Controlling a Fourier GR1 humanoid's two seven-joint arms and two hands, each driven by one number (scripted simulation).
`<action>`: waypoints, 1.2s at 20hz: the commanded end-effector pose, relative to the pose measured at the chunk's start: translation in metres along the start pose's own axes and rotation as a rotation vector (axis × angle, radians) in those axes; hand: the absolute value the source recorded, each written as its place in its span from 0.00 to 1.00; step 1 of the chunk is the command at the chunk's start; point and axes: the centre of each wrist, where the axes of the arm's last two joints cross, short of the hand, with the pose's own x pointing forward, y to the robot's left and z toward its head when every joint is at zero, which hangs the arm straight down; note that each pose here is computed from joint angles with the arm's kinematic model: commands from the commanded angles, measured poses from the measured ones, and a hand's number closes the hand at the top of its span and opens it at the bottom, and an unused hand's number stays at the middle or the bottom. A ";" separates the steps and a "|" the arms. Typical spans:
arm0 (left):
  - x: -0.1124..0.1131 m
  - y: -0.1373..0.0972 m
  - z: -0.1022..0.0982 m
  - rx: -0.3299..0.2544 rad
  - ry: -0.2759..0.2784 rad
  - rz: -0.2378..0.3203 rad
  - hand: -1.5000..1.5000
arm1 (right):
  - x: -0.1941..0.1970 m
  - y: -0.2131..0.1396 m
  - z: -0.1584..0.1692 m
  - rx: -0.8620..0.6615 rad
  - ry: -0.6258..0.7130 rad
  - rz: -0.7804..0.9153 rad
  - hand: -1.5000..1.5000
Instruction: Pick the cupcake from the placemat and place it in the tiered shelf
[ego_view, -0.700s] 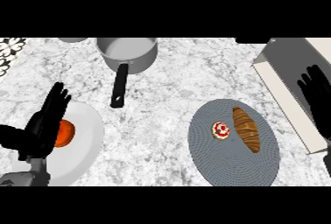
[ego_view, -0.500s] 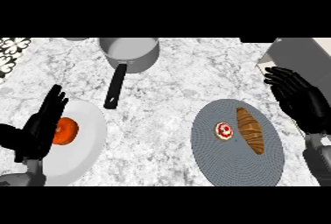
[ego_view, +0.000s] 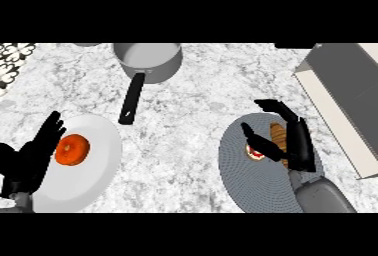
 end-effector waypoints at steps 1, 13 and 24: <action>-0.001 0.012 -0.001 0.012 0.035 -0.007 0.50 | 0.032 0.061 0.049 0.042 -0.018 -0.005 0.00; -0.007 0.017 0.003 0.025 0.044 -0.011 0.50 | 0.044 0.030 0.042 0.134 0.212 0.700 0.00; -0.009 0.005 -0.003 0.007 0.025 0.012 0.50 | 0.108 0.034 0.028 0.455 0.384 1.125 0.00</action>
